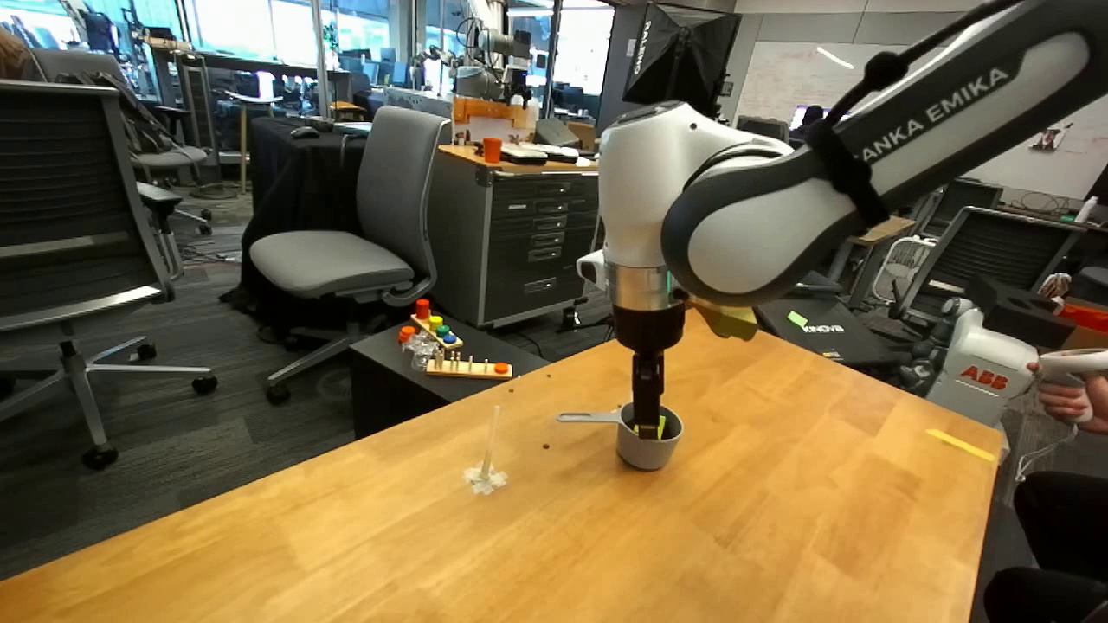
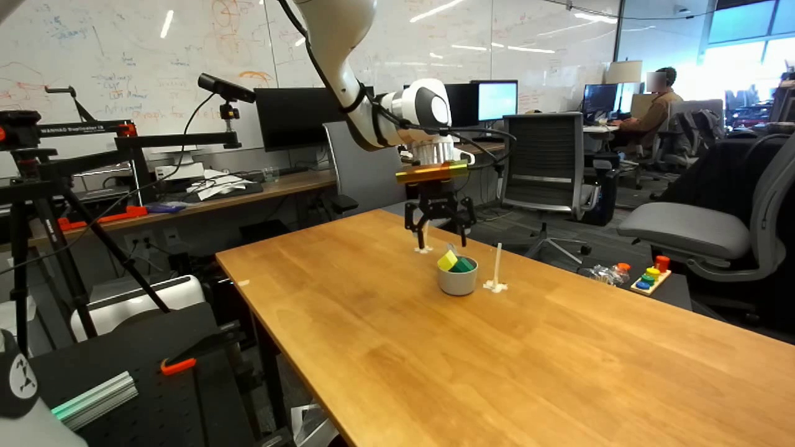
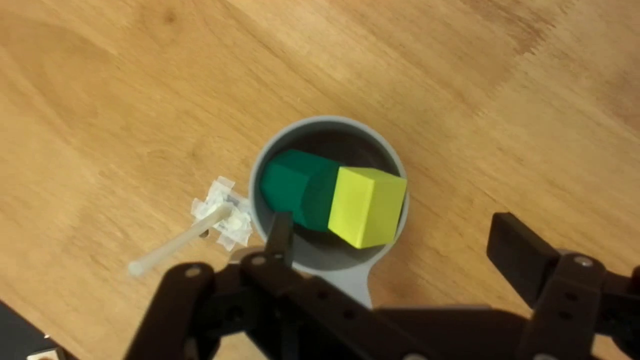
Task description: Put the cubes in the measuring cups
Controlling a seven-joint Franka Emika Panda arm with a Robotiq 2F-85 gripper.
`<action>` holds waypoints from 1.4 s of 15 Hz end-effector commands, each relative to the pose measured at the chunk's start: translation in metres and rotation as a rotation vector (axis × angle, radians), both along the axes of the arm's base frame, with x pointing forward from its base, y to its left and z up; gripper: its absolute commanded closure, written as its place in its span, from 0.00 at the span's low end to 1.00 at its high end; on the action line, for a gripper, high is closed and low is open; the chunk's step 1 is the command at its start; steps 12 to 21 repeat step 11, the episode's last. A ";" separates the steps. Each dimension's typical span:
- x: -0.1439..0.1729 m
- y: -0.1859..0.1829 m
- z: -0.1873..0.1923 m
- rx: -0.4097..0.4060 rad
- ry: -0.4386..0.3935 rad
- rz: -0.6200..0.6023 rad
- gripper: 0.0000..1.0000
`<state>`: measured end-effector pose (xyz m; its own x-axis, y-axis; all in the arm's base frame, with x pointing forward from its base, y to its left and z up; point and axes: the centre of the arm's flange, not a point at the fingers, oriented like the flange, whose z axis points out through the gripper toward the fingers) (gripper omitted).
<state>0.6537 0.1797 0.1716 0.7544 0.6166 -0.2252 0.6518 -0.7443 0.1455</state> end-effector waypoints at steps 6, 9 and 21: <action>-0.010 -0.002 0.156 0.101 -0.185 -0.065 0.00; 0.005 0.003 0.149 0.087 -0.185 -0.042 0.00; 0.001 0.002 0.152 0.086 -0.184 -0.046 0.00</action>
